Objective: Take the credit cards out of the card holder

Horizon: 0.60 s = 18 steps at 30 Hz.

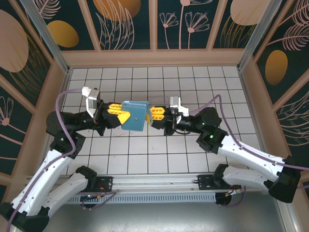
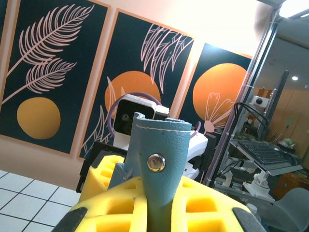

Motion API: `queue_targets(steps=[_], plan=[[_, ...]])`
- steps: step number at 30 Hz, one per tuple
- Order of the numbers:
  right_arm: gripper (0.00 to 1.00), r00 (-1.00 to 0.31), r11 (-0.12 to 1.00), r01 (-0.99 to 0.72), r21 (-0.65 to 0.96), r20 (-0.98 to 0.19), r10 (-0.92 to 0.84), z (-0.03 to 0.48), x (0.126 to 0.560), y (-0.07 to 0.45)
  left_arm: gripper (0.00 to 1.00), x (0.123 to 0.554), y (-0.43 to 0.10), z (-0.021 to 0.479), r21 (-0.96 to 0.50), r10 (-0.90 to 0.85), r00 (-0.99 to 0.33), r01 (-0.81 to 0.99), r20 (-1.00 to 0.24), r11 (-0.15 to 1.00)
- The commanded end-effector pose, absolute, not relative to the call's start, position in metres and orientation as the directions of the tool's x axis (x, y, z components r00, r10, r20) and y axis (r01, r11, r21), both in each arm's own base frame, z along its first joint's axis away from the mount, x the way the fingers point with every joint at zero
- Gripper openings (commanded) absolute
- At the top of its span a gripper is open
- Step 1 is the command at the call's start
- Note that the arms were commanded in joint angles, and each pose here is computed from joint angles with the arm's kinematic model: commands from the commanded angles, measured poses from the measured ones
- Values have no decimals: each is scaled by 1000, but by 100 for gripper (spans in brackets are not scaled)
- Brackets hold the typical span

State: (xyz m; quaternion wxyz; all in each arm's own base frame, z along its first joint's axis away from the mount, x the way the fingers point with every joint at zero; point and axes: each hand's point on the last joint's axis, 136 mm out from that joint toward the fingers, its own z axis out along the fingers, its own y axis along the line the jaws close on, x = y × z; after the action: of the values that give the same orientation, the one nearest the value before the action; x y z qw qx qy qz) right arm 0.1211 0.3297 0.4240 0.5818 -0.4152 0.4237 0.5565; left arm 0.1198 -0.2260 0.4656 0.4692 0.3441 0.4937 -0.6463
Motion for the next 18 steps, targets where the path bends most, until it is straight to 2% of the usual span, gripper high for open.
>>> queue_targets(steps=[1,14,18], plan=[[15,74,-51,-994,-98,-933,352,448,101,326,0,106,-221,484,-244,-291,-263,965,-920,-99],[15,79,-111,-986,-123,-939,336,449,96,335,0,112,-223,481,-257,-288,-272,962,-918,-89],[18,76,-152,-980,-132,-942,327,446,90,337,0,117,-225,477,-267,-285,-276,961,-918,-71]])
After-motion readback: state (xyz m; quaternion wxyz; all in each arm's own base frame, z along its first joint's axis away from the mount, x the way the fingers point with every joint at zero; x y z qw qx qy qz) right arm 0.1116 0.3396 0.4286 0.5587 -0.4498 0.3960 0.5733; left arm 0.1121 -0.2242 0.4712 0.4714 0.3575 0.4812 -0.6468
